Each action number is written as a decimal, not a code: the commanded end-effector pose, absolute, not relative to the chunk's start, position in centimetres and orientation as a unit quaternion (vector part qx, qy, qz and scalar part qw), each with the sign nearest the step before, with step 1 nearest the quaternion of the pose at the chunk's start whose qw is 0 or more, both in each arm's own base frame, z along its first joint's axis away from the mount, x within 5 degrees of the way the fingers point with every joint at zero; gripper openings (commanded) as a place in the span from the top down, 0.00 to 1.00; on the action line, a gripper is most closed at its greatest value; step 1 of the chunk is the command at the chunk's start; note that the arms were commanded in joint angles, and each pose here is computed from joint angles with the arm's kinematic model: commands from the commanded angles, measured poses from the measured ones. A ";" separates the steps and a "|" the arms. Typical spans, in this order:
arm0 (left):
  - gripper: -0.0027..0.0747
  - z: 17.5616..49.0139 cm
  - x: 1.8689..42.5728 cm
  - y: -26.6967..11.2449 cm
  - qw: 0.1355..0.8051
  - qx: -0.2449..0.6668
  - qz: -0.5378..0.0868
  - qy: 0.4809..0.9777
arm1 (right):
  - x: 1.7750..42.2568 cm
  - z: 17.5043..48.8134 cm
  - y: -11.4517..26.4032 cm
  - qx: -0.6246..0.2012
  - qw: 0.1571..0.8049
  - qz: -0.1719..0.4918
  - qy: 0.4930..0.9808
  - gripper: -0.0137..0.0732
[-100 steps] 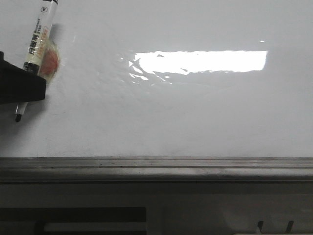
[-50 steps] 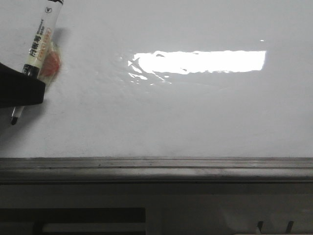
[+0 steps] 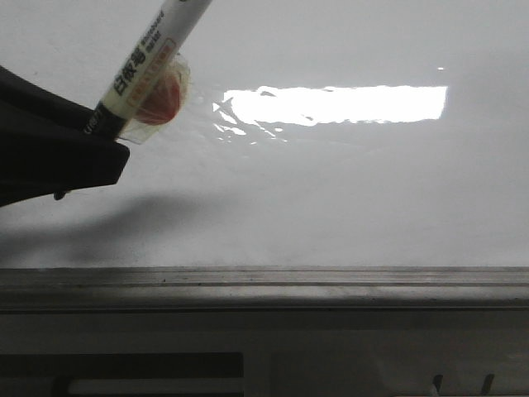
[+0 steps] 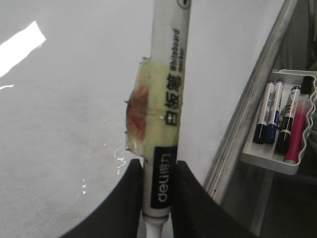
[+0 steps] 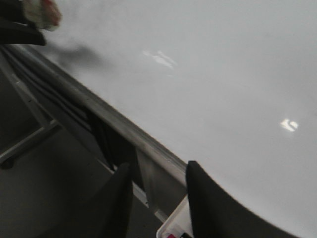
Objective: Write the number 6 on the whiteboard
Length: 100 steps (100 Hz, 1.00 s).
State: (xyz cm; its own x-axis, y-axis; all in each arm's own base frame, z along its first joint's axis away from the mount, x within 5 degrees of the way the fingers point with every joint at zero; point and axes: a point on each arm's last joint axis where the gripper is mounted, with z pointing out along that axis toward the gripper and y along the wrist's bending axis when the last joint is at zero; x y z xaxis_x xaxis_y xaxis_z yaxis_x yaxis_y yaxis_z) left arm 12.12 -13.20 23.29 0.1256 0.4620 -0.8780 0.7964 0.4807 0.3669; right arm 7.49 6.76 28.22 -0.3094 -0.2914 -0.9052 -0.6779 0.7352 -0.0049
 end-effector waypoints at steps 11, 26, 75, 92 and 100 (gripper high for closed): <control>0.99 24.8 11.9 -13.8 0.607 0.500 -0.163 0.596 | 8.6 31.4 10.2 -0.353 0.532 0.244 0.730 0.49; 0.99 24.8 11.8 -13.9 0.608 0.505 -0.161 0.591 | 9.9 32.3 13.0 -0.365 0.544 0.265 0.708 0.49; 0.99 25.0 11.7 -14.0 0.617 0.503 -0.170 0.581 | 13.7 33.2 20.8 -0.393 0.525 0.276 0.703 0.49; 0.99 25.0 11.7 -14.0 0.617 0.503 -0.170 0.581 | 14.1 33.7 21.3 -0.388 0.534 0.280 0.697 0.49; 0.99 25.0 11.7 -14.0 0.617 0.503 -0.170 0.581 | 14.0 33.7 21.3 -0.387 0.536 0.281 0.695 0.49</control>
State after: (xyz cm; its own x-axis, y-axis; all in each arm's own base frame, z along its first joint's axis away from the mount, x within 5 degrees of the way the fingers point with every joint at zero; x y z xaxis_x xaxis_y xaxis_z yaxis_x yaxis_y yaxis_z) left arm 11.87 -13.43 23.43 0.2037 0.4689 -0.8594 0.7987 0.4280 0.4229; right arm 13.88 21.12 31.18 -0.2135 -0.3510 -0.9117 -0.8433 0.5374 -0.0095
